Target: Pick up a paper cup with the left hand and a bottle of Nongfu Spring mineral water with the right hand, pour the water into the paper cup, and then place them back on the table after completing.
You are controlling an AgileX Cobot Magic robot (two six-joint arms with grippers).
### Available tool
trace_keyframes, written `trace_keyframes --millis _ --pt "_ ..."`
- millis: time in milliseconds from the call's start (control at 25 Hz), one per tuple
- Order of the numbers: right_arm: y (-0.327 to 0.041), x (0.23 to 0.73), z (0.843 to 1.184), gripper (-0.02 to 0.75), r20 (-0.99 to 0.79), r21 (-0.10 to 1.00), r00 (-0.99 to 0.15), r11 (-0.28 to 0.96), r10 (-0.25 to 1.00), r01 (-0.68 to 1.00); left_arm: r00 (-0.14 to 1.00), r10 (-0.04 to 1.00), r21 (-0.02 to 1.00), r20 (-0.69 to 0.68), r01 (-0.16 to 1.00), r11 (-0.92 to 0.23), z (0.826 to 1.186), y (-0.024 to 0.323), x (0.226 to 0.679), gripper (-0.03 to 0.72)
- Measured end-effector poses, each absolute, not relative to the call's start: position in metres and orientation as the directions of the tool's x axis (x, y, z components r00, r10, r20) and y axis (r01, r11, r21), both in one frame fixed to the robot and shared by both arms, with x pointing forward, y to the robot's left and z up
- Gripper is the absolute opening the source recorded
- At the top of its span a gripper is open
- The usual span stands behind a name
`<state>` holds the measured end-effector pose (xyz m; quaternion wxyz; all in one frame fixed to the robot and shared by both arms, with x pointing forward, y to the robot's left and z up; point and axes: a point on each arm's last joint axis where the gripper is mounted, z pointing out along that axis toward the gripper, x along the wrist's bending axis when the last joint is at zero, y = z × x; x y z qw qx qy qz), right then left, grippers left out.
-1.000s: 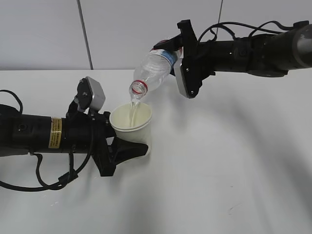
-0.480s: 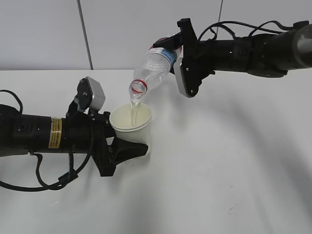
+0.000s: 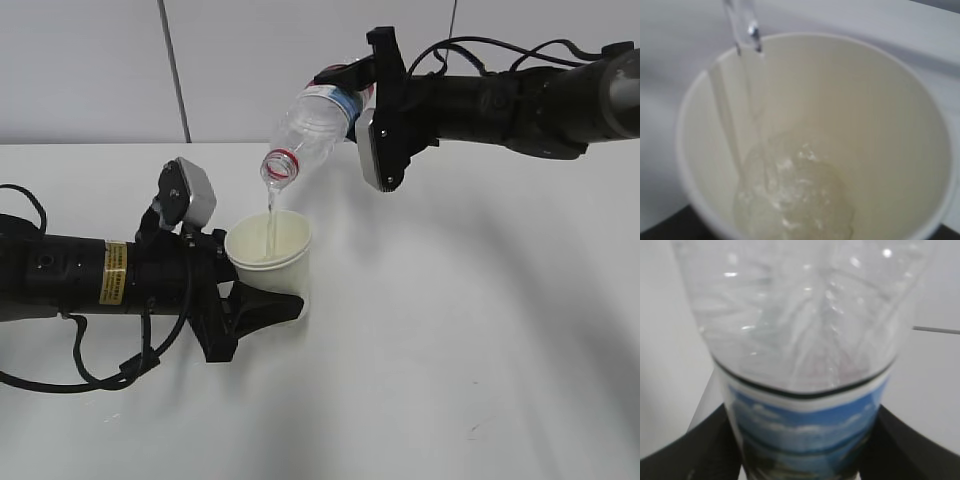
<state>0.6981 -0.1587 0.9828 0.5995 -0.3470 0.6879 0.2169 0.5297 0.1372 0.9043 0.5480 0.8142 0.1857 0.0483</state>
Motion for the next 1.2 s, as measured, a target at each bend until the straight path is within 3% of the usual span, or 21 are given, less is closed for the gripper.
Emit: trace_keyframes --millis 1200 --pt "-0.1572 0.6986 0.9875 0.437 -0.974 -0.16 0.011 0.646 -0.228 -0.746 0.924 0.361 0.906 -0.123 0.253 -0.339 0.9034 0.1377 0.53 0.412"
